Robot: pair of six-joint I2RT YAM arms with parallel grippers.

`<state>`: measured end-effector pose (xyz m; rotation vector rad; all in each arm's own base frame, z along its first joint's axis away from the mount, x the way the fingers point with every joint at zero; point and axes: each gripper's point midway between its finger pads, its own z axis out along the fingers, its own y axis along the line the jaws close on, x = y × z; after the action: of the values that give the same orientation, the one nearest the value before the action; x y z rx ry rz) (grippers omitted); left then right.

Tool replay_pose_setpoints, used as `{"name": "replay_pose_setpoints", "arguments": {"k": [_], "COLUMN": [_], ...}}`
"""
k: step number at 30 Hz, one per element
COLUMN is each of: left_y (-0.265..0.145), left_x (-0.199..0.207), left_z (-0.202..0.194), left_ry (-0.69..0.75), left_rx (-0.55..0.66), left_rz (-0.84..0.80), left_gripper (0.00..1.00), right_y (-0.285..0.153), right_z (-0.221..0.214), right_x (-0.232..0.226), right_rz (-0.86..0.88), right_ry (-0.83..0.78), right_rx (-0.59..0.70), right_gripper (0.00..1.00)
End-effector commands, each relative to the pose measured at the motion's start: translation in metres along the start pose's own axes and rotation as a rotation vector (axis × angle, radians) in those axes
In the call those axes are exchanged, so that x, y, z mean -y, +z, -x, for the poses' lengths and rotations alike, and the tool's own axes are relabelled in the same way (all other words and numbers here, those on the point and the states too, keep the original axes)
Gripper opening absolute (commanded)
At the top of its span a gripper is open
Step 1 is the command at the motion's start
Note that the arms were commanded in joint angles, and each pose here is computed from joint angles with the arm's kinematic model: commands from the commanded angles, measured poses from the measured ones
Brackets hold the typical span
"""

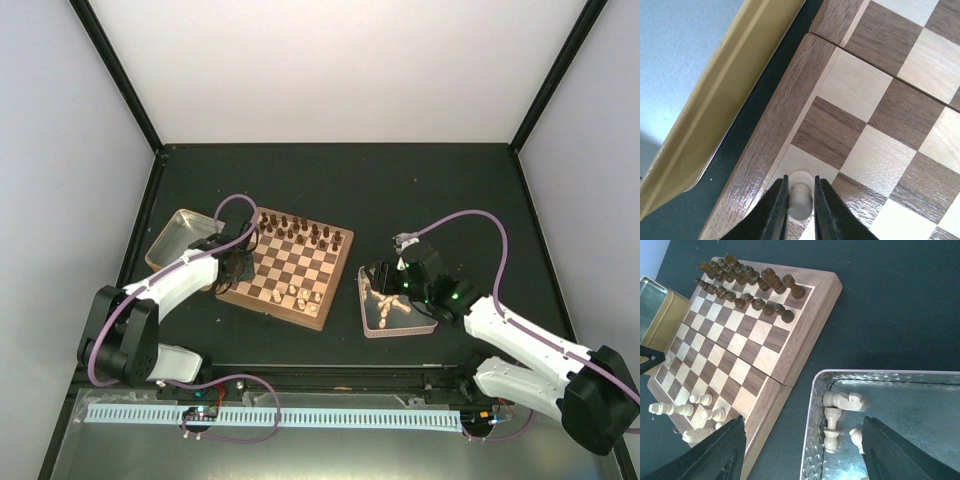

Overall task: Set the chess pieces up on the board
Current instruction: Place the chess piece on the chessboard, then pick up the chess piece from the storage box.

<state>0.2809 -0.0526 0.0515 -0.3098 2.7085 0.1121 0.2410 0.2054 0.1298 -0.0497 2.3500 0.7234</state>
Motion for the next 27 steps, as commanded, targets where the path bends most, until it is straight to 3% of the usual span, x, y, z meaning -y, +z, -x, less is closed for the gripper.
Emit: {"name": "replay_pose_setpoints", "arguments": {"k": [1, 6, 13, 23, 27], "left_y": [0.004, -0.005, -0.029, -0.09, -0.106], "left_x": [-0.007, -0.006, 0.0, 0.033, 0.045], "left_z": [-0.001, 0.003, 0.012, 0.025, 0.022], "left_ry": [-0.012, -0.021, -0.033, 0.003, 0.025], "left_rx": [-0.005, 0.011, 0.053, 0.152, 0.156], "left_rz": [0.028, 0.013, -0.059, -0.345, -0.447], "left_gripper": [0.21, 0.35, 0.4, 0.42, 0.43], "right_y": [-0.003, -0.006, -0.002, 0.016, 0.011], "right_z": [0.007, 0.002, -0.012, -0.047, -0.058], "right_x": [-0.007, 0.002, 0.028, 0.048, 0.057], "right_rz": [0.009, -0.043, -0.178, -0.294, -0.335], "right_ry": [-0.012, -0.005, 0.004, -0.091, -0.088], "right_rx": [0.008, -0.023, -0.083, -0.31, -0.366], "right_gripper": [0.64, 0.64, 0.62, 0.39, 0.34]}}
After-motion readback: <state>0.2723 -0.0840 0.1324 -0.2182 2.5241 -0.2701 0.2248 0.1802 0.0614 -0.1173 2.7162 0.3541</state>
